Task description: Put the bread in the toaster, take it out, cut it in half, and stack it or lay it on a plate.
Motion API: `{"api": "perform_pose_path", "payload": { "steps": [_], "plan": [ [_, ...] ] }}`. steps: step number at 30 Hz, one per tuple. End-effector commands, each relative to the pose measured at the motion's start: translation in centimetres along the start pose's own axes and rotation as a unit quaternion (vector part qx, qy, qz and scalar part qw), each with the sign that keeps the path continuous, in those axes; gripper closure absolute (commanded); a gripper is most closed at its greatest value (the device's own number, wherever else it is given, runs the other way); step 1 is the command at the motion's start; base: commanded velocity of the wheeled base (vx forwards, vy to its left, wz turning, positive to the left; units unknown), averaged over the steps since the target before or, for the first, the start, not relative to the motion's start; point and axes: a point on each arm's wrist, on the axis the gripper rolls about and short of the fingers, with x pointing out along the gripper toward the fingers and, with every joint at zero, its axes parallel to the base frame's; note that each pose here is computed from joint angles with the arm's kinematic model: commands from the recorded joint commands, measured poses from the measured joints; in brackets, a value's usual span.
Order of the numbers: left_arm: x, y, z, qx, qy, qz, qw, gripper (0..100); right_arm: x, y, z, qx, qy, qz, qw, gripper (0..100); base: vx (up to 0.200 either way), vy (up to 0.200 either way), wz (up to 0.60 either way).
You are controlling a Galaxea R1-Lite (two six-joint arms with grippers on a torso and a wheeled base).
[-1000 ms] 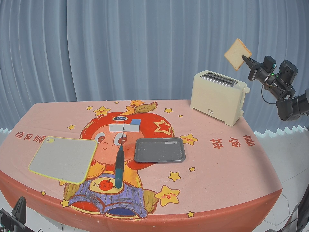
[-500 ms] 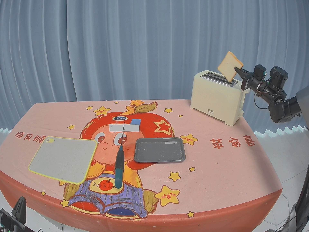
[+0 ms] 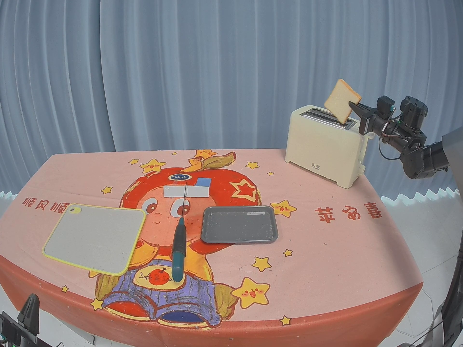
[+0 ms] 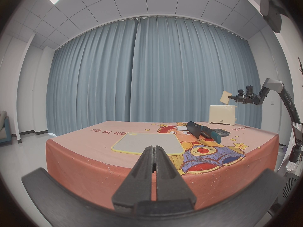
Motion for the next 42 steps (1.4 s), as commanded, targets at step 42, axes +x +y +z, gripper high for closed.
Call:
{"api": "perform_pose_path", "payload": {
  "steps": [42],
  "plan": [
    [0.1, 0.0, -0.5, 0.000, 0.006, 0.001, 1.0000, 100, 1.6, 0.4, -1.6, -0.012, 0.022, 0.008, 0.9997, 100, 0.000, 0.000, 0.00]
  ]
}}
